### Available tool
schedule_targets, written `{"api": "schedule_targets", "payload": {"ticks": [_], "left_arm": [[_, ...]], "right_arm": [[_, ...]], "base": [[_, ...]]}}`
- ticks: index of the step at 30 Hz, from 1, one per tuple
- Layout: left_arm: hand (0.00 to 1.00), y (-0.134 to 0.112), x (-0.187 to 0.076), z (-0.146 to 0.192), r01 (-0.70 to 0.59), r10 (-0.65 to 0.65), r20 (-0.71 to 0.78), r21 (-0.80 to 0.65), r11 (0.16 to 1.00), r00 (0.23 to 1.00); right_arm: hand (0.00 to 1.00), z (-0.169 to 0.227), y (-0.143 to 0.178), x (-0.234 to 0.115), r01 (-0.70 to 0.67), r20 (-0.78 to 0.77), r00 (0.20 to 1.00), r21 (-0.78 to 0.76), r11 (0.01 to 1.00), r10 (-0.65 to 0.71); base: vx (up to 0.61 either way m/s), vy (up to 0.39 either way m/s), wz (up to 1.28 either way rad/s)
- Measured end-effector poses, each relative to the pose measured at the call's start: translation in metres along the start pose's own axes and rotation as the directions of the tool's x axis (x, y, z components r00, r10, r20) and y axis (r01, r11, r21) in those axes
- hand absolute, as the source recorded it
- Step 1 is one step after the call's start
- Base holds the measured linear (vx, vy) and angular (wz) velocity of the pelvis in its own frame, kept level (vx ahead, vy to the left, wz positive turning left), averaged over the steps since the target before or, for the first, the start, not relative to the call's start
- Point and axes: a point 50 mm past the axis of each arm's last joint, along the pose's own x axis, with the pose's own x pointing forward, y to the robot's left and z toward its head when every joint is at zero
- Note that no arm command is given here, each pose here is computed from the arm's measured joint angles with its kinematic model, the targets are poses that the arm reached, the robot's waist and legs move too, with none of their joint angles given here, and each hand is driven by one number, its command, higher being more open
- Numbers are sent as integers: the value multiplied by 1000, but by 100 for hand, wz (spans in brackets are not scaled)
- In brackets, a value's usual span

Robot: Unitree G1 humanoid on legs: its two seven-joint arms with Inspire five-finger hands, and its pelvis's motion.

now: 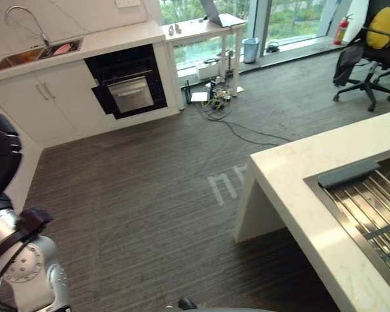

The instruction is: Walk over to the sink, pick up the cup, carry it to the dishwasher, place the cup inside the dishwasher, then close the dishwasher door

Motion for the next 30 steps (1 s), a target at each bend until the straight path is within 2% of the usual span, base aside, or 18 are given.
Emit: {"api": "schedule_targets", "payload": {"ticks": [2, 4, 7, 8, 13, 15, 20, 22, 30], "left_arm": [[0, -32, -7, -7, 153, -155, -36, -65, 986, 987], [0, -83, -19, -24, 341, -364, -100, -193, 920, 926], [0, -106, -39, -43, 440, -486, -218, -230, 868, 846], [0, -108, -41, -44, 450, -498, -232, -230, 863, 836], [0, -113, -53, -53, 615, -651, -319, -219, 758, 689], [0, -110, -56, -58, 622, -650, -365, -208, 755, 666], [0, -113, -62, -64, 622, -662, -393, -242, 744, 639], [0, -112, -63, -66, 614, -661, -401, -258, 746, 634], [0, -101, -60, -68, 562, -615, -422, -258, 786, 667]], "right_arm": [[100, 4, 1, -1, -17, 34, 999, 33, 999, 16], [100, -6, 12, 0, -63, 37, 998, 110, 992, 59], [100, -10, 31, 4, -117, 24, 993, 99, 988, 115], [100, -8, 36, 6, -133, 24, 991, 96, 987, 131], [100, -9, 58, 11, -217, -3, 976, 49, 975, 217], [100, -7, 66, 13, -235, -13, 972, 27, 972, 235], [100, 10, 82, 17, -257, 4, 966, -53, 965, 258], [100, 11, 85, 17, -255, 6, 967, -32, 966, 256], [100, 11, 94, 18, -252, -14, 968, -35, 967, 252]], "base": [[96, 53, 214], [91, -61, 296], [105, -44, 193], [149, -11, 129], [213, -121, 101], [217, -275, 7], [153, -166, -2], [162, -95, 5], [21, -32, -15]]}}
